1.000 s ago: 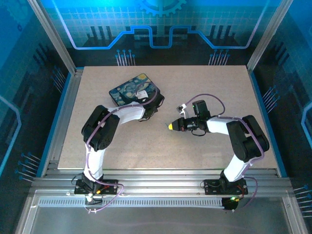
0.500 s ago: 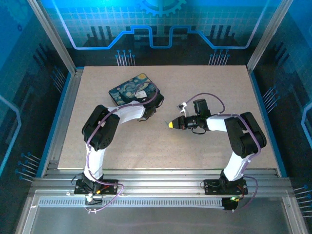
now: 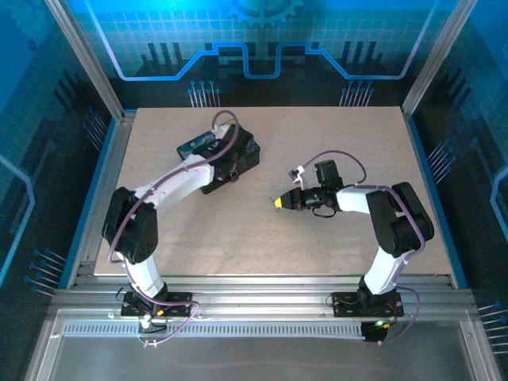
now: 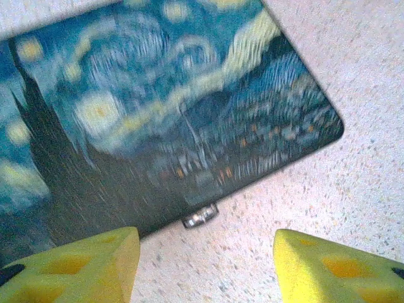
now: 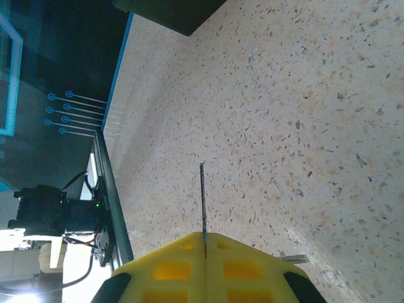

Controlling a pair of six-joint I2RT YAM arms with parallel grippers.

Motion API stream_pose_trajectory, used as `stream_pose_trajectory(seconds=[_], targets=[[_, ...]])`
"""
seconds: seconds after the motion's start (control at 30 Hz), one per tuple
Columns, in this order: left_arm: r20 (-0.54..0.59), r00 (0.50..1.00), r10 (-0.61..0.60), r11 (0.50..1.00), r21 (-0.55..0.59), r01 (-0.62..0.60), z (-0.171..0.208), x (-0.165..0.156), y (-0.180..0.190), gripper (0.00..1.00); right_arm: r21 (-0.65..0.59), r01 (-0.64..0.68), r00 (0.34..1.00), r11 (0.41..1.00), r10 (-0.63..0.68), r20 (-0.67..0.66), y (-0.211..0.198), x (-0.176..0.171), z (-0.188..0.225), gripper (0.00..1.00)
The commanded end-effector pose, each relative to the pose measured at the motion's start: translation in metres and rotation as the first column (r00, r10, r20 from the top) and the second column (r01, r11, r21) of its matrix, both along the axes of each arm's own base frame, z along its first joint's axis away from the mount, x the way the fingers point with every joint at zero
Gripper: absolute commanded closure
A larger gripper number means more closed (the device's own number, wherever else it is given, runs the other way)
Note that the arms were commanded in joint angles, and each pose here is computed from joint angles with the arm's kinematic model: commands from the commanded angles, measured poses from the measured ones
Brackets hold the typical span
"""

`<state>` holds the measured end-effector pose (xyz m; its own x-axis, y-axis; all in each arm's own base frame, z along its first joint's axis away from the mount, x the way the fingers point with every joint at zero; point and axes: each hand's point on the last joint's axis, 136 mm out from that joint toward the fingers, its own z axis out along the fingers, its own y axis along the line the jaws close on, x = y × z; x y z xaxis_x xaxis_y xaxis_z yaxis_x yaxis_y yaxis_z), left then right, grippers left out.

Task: Unlock the padlock with the key

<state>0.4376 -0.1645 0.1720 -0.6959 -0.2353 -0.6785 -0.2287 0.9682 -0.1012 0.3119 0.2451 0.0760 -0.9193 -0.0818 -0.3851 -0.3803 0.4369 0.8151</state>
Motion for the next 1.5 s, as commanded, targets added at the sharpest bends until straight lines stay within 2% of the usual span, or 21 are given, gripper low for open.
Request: stream_pose_trajectory(seconds=[0.0, 0.17, 0.33, 0.57, 0.83, 1.03, 1.1, 1.2, 1.33, 1.47], targets=[[-0.041, 0.998, -0.049, 0.999, 0.016, 0.050, 0.004, 0.019, 0.030, 0.39, 0.015, -0.022, 0.998, 1.000, 0.021, 0.063, 0.006, 0.004, 0.023, 1.00], [-0.126, 0.989, -0.078, 0.997, -0.017, 0.077, -0.023, 0.043, 0.057, 0.35, 0.003, -0.034, 0.996, 0.999, 0.034, 0.081, 0.011, -0.004, 0.031, 1.00], [-0.246, 0.965, -0.096, 0.995, -0.056, 0.085, -0.067, 0.035, 0.068, 0.35, -0.013, -0.036, 0.996, 0.999, 0.037, 0.080, 0.012, -0.011, 0.032, 1.00], [-0.354, 0.914, -0.198, 0.978, -0.135, 0.159, -0.104, -0.022, 0.042, 0.38, -0.030, -0.030, 0.996, 0.999, 0.032, 0.082, 0.011, -0.015, 0.036, 1.00], [-0.425, 0.864, -0.271, 0.962, -0.142, 0.232, -0.115, -0.098, 0.026, 0.41, -0.050, -0.027, 0.995, 0.998, 0.031, 0.091, 0.008, -0.018, 0.043, 1.00], [-0.439, 0.850, -0.291, 0.956, -0.150, 0.251, -0.114, -0.135, 0.028, 0.41, -0.062, -0.022, 0.994, 0.998, 0.028, 0.108, 0.005, -0.020, 0.050, 1.00], [-0.437, 0.856, -0.276, 0.961, -0.126, 0.245, -0.107, -0.137, 0.034, 0.41, -0.062, -0.020, 0.994, 0.998, 0.026, 0.111, 0.004, -0.021, 0.052, 1.00], [-0.392, 0.883, -0.257, 0.966, -0.107, 0.234, -0.079, -0.135, 0.037, 0.41, -0.067, -0.017, 0.993, 0.998, 0.024, 0.115, 0.002, -0.024, 0.052, 1.00], [-0.319, 0.893, -0.317, 0.948, -0.098, 0.301, -0.027, -0.135, 0.012, 0.41, -0.072, -0.008, 0.993, 0.997, 0.017, 0.118, -0.001, -0.023, 0.052, 1.00], [-0.318, 0.855, -0.409, 0.912, -0.176, 0.371, -0.022, -0.157, -0.036, 0.41, -0.074, 0.004, 0.993, 0.997, 0.005, 0.121, -0.004, -0.020, 0.052, 1.00]])
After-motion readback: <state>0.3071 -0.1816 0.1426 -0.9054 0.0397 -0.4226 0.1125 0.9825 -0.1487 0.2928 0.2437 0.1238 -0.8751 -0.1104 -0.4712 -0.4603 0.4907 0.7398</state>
